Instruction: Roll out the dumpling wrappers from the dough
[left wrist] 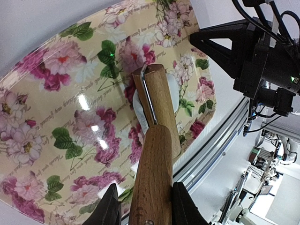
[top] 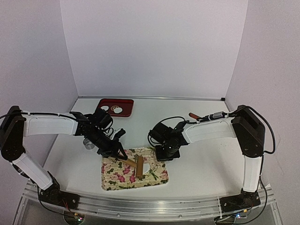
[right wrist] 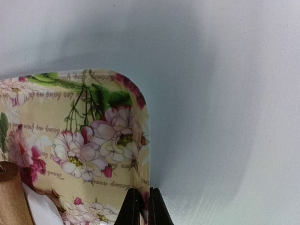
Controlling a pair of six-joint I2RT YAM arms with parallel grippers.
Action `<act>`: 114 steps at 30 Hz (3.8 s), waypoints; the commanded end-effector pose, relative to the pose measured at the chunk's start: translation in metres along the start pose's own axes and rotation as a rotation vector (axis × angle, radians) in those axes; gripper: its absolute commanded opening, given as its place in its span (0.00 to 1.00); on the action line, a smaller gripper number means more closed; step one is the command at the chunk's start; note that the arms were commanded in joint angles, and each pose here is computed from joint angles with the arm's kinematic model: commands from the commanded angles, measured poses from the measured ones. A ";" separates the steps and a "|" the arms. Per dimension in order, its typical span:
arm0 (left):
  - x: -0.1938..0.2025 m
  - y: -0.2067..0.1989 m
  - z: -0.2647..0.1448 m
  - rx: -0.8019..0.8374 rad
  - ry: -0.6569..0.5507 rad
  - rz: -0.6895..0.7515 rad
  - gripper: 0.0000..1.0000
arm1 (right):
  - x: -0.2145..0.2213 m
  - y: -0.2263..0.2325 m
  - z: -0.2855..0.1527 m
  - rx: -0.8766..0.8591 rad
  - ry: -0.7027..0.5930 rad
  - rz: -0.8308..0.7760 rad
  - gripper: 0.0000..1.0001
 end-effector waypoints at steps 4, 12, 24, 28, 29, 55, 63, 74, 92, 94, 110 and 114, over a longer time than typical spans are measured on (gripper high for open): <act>0.047 0.083 0.037 -0.386 0.155 -0.110 0.00 | -0.005 -0.009 -0.006 0.067 -0.028 -0.027 0.00; 0.043 0.082 0.043 -0.373 0.145 -0.103 0.00 | -0.004 -0.010 -0.005 0.067 -0.023 -0.022 0.00; 0.038 0.080 0.048 -0.354 0.135 -0.103 0.00 | -0.004 -0.010 -0.007 0.067 -0.027 -0.020 0.00; 0.042 0.081 0.045 -0.360 0.137 -0.102 0.00 | -0.005 -0.010 -0.007 0.067 -0.028 -0.019 0.00; 0.044 0.082 0.043 -0.364 0.137 -0.105 0.00 | -0.005 -0.010 -0.007 0.067 -0.028 -0.019 0.00; 0.068 0.098 0.000 -0.445 0.160 -0.180 0.00 | -0.005 -0.013 -0.007 0.083 -0.034 -0.008 0.00; 0.077 0.100 -0.015 -0.470 0.164 -0.205 0.00 | -0.001 -0.024 -0.008 0.129 -0.040 0.017 0.00; 0.080 0.103 -0.017 -0.480 0.162 -0.224 0.00 | 0.000 -0.026 -0.008 0.136 -0.037 0.021 0.00; 0.058 0.096 0.015 -0.470 0.168 -0.179 0.00 | -0.003 -0.027 -0.014 0.139 -0.057 0.030 0.00; 0.060 0.097 0.022 -0.479 0.180 -0.172 0.00 | -0.003 -0.028 -0.014 0.140 -0.057 0.032 0.00; 0.083 0.112 0.049 -0.523 0.241 -0.162 0.00 | 0.002 -0.030 -0.012 0.142 -0.043 0.056 0.00; 0.081 0.111 0.053 -0.514 0.239 -0.154 0.00 | 0.002 -0.031 -0.013 0.142 -0.043 0.063 0.00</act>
Point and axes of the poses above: each gripper's point midway between its finger pads, its own z axis out along the fingers, its own y axis along the line the jaws close on, x = y × z, the point moved 2 cm from there along -z, back along the fingers, and after that the axes turned 1 degree about -z, right-handed, at the moved point
